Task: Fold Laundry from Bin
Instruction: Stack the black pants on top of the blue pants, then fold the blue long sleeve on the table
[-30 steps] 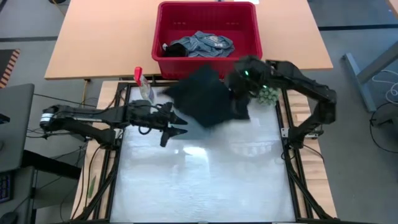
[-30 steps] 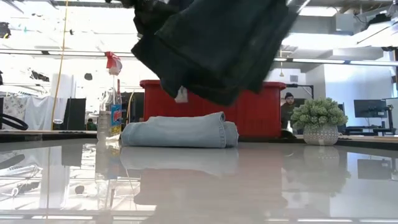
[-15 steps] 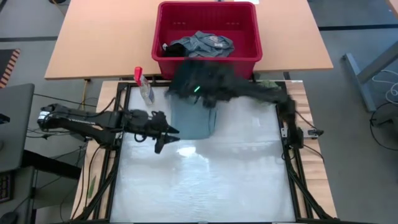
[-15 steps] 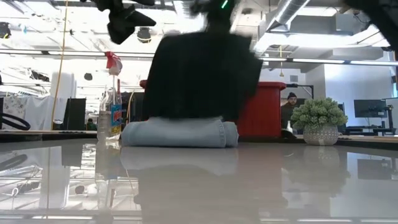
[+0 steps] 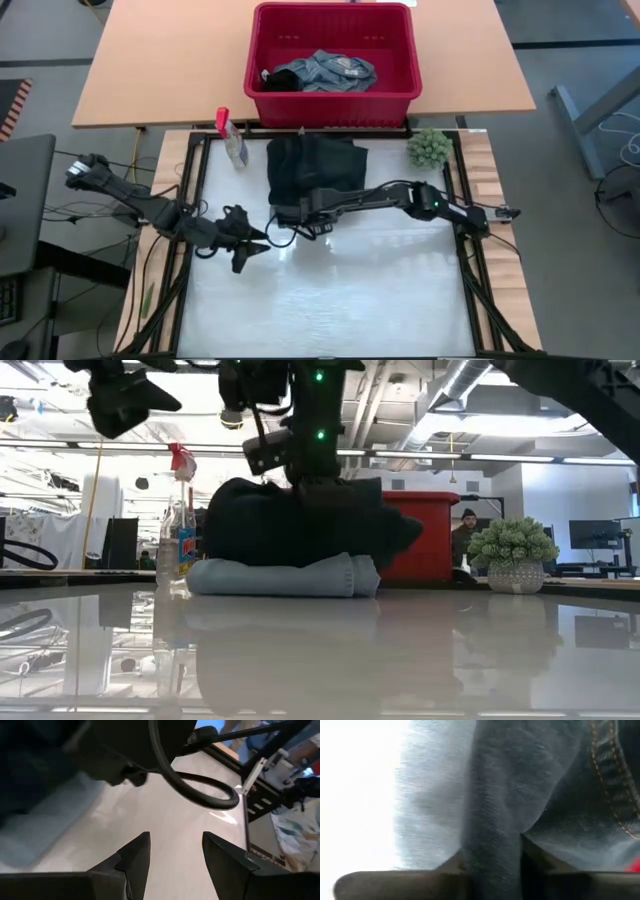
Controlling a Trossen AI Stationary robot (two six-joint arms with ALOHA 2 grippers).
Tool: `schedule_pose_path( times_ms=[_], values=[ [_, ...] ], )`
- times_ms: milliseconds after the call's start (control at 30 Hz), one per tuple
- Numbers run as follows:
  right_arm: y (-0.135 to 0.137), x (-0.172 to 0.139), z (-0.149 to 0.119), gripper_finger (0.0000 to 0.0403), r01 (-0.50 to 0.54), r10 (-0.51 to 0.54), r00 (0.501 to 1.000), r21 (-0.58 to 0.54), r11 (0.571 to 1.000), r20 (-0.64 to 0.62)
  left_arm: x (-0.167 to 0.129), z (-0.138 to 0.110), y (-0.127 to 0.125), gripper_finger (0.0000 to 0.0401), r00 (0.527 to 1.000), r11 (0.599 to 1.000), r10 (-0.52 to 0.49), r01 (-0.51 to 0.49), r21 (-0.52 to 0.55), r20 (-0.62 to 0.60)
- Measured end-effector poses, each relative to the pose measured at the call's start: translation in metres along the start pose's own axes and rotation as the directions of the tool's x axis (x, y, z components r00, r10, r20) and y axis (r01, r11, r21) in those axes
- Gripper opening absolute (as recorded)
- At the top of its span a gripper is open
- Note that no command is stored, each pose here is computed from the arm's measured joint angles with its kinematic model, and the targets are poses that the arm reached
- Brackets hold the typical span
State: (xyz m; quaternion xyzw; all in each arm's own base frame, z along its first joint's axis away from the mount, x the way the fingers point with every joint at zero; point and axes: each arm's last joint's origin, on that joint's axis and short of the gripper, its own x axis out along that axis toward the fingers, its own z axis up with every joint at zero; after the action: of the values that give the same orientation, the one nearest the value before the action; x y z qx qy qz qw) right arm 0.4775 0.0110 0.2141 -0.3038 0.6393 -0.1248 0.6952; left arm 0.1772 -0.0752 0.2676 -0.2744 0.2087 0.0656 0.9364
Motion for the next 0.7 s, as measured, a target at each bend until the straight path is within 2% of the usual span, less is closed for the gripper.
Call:
schedule_pose_path(
  times_ms=[100, 233, 300, 400, 533, 700],
  values=[
    [-0.002, 0.002, -0.005, 0.0197, -0.123, 0.123, 0.992, 0.006, 0.992, -0.008, -0.007, -0.003, 0.001, 0.0169, 0.999, 1.0, 0.03, -0.03, 0.007, 0.009],
    [-0.014, -0.011, -0.02, 0.0335, -0.314, 0.315, 0.949, 0.045, 0.948, -0.011, -0.013, -0.004, 0.004, 0.0169, 0.998, 0.997, 0.067, -0.067, 0.026, 0.022],
    [-0.024, -0.023, -0.03, 0.0379, -0.383, 0.384, 0.923, 0.056, 0.922, -0.007, -0.015, -0.004, 0.005, 0.0169, 0.996, 0.995, 0.088, -0.089, 0.035, 0.03],
    [-0.045, -0.046, -0.046, 0.0376, -0.47, 0.465, 0.882, 0.088, 0.878, 0.071, -0.015, -0.004, 0.006, 0.0169, 0.993, 0.993, 0.104, -0.106, 0.057, 0.047],
    [-0.082, -0.08, -0.075, 0.0347, -0.61, 0.57, 0.786, 0.154, 0.777, 0.237, -0.014, -0.003, 0.007, 0.0169, 0.987, 0.986, 0.14, -0.147, 0.082, 0.083],
    [-0.133, -0.097, -0.112, 0.0341, -0.682, 0.539, 0.707, 0.242, 0.69, 0.457, -0.008, 0.001, 0.012, 0.0169, 0.939, 0.956, 0.278, -0.291, 0.041, 0.204]
  ],
)
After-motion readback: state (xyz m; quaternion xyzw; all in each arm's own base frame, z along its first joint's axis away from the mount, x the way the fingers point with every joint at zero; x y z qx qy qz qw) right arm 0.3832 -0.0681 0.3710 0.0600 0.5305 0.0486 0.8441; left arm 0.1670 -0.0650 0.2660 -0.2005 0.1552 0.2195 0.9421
